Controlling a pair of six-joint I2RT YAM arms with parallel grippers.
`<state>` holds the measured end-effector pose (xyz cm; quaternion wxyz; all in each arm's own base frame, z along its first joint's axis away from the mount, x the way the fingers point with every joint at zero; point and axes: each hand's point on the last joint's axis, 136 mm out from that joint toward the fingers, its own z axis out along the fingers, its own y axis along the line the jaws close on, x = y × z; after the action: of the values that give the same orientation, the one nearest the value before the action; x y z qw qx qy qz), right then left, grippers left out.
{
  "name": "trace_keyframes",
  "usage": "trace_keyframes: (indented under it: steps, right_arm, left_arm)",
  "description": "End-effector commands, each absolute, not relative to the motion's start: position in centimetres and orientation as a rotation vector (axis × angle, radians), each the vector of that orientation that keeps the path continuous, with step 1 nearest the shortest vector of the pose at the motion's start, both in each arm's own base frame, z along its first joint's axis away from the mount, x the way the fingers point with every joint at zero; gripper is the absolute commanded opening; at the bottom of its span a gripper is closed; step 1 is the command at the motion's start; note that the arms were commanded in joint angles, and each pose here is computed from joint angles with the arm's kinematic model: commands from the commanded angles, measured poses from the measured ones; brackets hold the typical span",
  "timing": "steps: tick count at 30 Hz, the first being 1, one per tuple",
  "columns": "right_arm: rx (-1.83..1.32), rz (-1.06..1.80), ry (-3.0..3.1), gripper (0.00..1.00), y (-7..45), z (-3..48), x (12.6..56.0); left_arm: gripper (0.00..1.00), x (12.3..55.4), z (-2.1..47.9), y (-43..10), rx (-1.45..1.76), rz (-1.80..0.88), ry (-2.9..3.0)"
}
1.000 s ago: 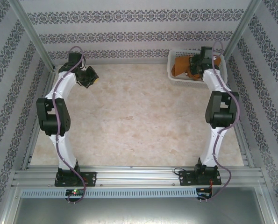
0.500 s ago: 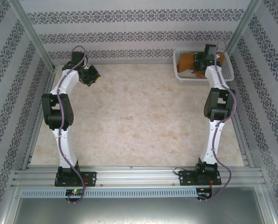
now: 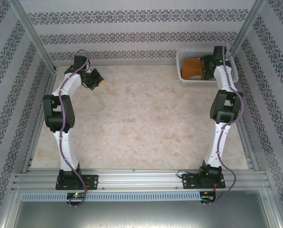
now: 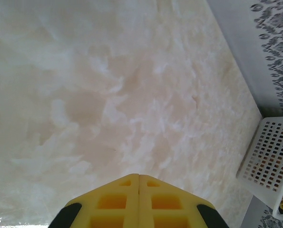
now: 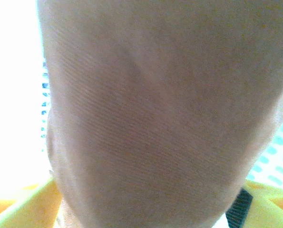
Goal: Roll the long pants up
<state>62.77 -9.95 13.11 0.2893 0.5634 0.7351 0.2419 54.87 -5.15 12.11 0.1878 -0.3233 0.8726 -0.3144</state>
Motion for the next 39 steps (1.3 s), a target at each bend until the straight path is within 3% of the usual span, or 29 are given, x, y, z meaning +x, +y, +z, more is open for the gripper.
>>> trace_keyframes:
  steps: [1, 11, 12, 13, 14, 15, 16, 21, 27, 32, 36, 39]
  right_arm:
    - [1.475, 0.529, 1.995, 0.88, -11.2, 17.1, 60.2]
    - [1.265, 0.513, 1.997, 0.88, -9.0, 26.1, 56.4]
    - [1.161, 0.508, 2.009, 0.88, -7.6, 27.7, 56.0]
    - [1.057, 0.502, 2.021, 0.89, -6.4, 29.0, 55.7]
    - [0.913, 0.462, 2.059, 0.96, -4.6, 30.1, 54.9]
    - [0.765, 0.384, 2.104, 0.98, -2.9, 30.7, 53.8]
    - [0.648, 0.306, 2.141, 0.98, -1.3, 30.6, 52.7]
    - [0.158, -0.076, 2.162, 0.98, 4.1, 25.1, 45.0]
    - [0.122, -0.175, 2.029, 0.98, 2.4, 18.9, 38.8]
    - [0.053, -0.304, 2.006, 0.98, 0.5, 14.9, 38.8]
    - [0.04, -0.228, 1.986, 0.98, 0.3, 12.6, 39.8]
    - [0.059, -0.223, 1.98, 0.98, -0.1, 11.1, 41.5]
  left_arm:
    - [0.0, 54.7, 14.9, -5.3, -0.882, -0.944, 2.386]
    - [0.0, 52.7, 17.8, -4.9, -0.751, -0.876, 2.347]
    - [0.06, 52.4, 18.7, -4.6, -0.687, -0.83, 2.33]
    - [0.18, 52.2, 19.4, -4.4, -0.592, -0.79, 2.307]
    - [0.4, 51.8, 21.1, -4.2, -0.479, -0.74, 2.247]
    - [0.77, 51.2, 22.4, -3.7, -0.385, -0.665, 2.184]
    - [0.99, 50.6, 23.3, -3.1, -0.317, -0.584, 2.133]
    - [1.0, 44.7, 23.6, 0.0, -0.214, -0.207, 2.032]
    - [1.0, 39.3, 19.9, 0.6, -0.151, -0.066, 1.908]
    - [1.0, 37.5, 15.0, 2.5, -0.236, 0.036, 1.892]
    - [1.0, 37.1, 14.7, 2.8, -0.195, 0.084, 1.863]
    - [1.0, 37.3, 11.4, 2.8, -0.165, 0.108, 1.946]
